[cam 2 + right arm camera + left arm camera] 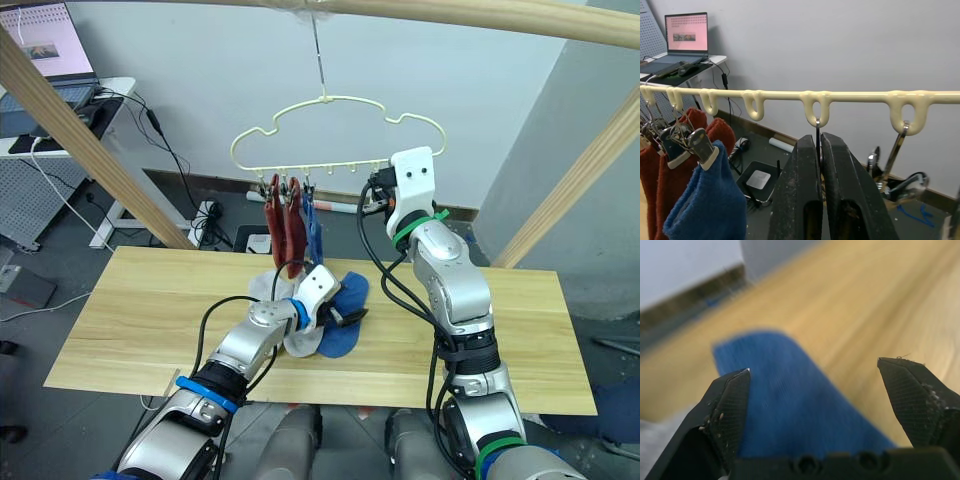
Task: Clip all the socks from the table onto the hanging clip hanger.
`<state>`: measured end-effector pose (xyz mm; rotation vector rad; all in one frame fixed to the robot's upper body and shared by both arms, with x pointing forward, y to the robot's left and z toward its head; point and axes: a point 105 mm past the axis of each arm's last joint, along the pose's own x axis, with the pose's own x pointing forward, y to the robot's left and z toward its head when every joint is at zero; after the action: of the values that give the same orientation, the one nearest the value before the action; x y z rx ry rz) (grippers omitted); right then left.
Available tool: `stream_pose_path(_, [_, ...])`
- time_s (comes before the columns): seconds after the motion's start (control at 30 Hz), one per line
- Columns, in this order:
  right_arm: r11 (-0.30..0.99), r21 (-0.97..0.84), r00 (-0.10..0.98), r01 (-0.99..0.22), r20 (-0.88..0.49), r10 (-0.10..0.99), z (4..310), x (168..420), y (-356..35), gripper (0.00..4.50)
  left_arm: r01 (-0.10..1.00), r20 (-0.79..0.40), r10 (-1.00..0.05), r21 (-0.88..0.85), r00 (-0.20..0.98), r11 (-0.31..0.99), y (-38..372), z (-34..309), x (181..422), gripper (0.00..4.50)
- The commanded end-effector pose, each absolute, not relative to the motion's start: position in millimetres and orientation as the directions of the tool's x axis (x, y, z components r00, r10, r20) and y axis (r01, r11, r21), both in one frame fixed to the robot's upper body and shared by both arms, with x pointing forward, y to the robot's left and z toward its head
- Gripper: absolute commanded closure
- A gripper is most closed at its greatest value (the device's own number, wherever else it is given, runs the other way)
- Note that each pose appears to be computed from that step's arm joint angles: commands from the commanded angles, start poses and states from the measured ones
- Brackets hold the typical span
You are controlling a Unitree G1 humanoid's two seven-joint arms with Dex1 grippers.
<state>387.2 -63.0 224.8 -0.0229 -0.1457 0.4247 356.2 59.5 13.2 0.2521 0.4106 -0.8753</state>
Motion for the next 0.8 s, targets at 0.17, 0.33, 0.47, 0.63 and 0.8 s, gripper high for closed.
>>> stream_pose_path(0.17, [0.924,-0.028,0.917,-0.382,0.114,0.383,218.9,388.1,-71.1,4.5,0.86,-0.543,-0.691,0.126,0.478,0.495,52.7,-6.1,341.1,1.95])
stream_pose_path(0.33, [0.924,-0.028,0.917,-0.381,0.115,0.381,219.1,388.3,-71.4,4.5,0.883,-0.542,-0.711,0.146,0.449,0.446,48.2,-9.7,332.6,3.36])
stream_pose_path(0.47, [0.926,-0.027,0.919,-0.378,0.114,0.378,218.5,389.0,-72.6,4.5,0.88,-0.483,-0.744,0.14,0.461,0.454,44.0,-1.9,332.3,4.48])
stream_pose_path(0.63, [0.926,-0.027,0.919,-0.378,0.109,0.378,218.1,390.2,-76.1,4.5,0.88,-0.458,-0.758,0.136,0.464,0.456,42.2,1.0,330.3,4.48])
stream_pose_path(0.8, [0.925,-0.038,0.919,-0.378,0.105,0.38,218.4,391.4,-80.1,4.5,0.858,-0.383,-0.77,0.167,0.51,0.485,39.0,15.9,332.8,4.48])
